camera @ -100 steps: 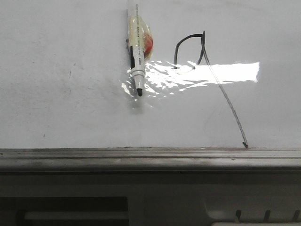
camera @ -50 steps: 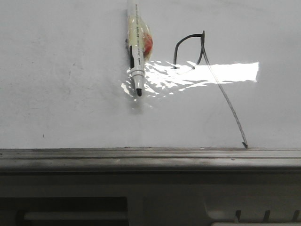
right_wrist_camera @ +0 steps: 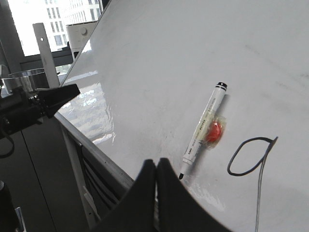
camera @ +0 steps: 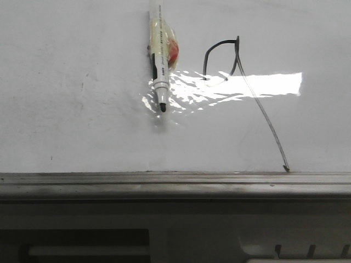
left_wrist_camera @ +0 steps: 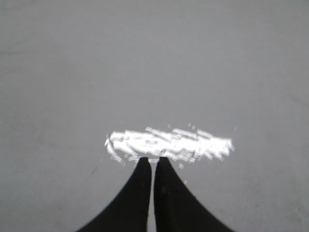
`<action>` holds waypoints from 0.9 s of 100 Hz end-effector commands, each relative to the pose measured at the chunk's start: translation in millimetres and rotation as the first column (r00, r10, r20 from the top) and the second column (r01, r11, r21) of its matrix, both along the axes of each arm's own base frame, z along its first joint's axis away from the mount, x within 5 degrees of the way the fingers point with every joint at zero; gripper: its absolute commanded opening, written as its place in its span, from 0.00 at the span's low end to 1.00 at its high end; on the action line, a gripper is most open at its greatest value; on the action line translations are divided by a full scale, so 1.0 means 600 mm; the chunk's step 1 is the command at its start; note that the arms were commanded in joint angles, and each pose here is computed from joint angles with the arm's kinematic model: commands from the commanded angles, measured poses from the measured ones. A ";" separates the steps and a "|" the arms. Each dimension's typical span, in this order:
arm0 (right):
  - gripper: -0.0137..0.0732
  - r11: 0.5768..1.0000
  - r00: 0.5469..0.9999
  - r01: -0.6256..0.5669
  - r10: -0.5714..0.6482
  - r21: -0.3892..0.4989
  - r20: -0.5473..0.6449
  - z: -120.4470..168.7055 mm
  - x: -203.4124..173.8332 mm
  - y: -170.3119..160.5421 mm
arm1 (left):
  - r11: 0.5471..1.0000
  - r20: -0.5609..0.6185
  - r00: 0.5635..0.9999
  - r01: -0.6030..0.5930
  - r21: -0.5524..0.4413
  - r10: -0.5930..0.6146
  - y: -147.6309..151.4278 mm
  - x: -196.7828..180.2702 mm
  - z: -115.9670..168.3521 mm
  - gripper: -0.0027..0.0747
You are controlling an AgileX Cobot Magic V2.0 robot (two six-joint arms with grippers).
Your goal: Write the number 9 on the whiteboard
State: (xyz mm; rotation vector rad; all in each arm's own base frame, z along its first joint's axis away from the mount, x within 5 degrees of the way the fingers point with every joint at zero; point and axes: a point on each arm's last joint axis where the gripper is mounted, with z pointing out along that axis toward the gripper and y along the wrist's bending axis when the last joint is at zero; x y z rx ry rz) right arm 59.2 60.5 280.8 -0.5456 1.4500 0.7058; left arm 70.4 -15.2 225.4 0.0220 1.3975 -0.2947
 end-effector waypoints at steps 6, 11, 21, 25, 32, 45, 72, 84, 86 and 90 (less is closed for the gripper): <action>0.08 0.999 0.999 0.036 -0.036 0.018 0.033 0.016 0.003 -0.004 | 0.997 -0.159 0.987 -0.011 0.073 0.022 0.003 -0.002 -0.044 0.01; 0.08 0.999 0.999 0.036 -0.036 0.018 0.033 0.016 0.003 -0.004 | 0.995 -0.205 0.978 -0.015 0.095 0.034 0.005 -0.005 -0.052 0.01; 0.08 0.999 0.999 0.036 -0.036 0.018 0.033 0.016 0.003 -0.004 | 0.995 -0.277 0.959 -0.028 0.098 0.055 0.010 -0.012 -0.066 0.01; 0.08 0.999 0.999 0.036 -0.036 0.018 0.033 0.016 0.003 -0.004 | 0.996 -0.300 0.952 -0.035 0.088 0.060 0.011 -0.015 -0.070 0.01; 0.08 0.999 0.999 0.036 -0.036 0.018 0.033 0.016 0.003 -0.004 | 0.996 -0.329 0.942 -0.045 0.077 0.068 0.014 -0.020 -0.076 0.01; 0.08 0.999 0.999 0.036 -0.036 0.018 0.033 0.016 0.003 -0.004 | 0.998 -0.375 0.925 -0.052 0.047 0.066 0.015 -0.028 -0.086 0.01; 0.08 0.999 0.999 0.033 -0.033 0.017 0.032 0.016 0.003 -0.004 | 0.998 -0.417 0.907 -0.053 0.036 0.063 0.015 -0.029 -0.092 0.01; 0.08 0.999 0.999 0.033 -0.033 0.017 0.032 0.016 0.003 -0.004 | 0.998 -0.417 0.907 -0.053 0.036 0.063 0.015 -0.029 -0.092 0.01; 0.08 0.999 0.999 0.033 -0.033 0.017 0.032 0.016 0.003 -0.004 | 0.998 -0.417 0.907 -0.053 0.036 0.063 0.015 -0.029 -0.092 0.01; 0.08 0.999 0.999 0.033 -0.033 0.017 0.032 0.016 0.003 -0.004 | 0.998 -0.417 0.907 -0.053 0.036 0.063 0.015 -0.029 -0.092 0.01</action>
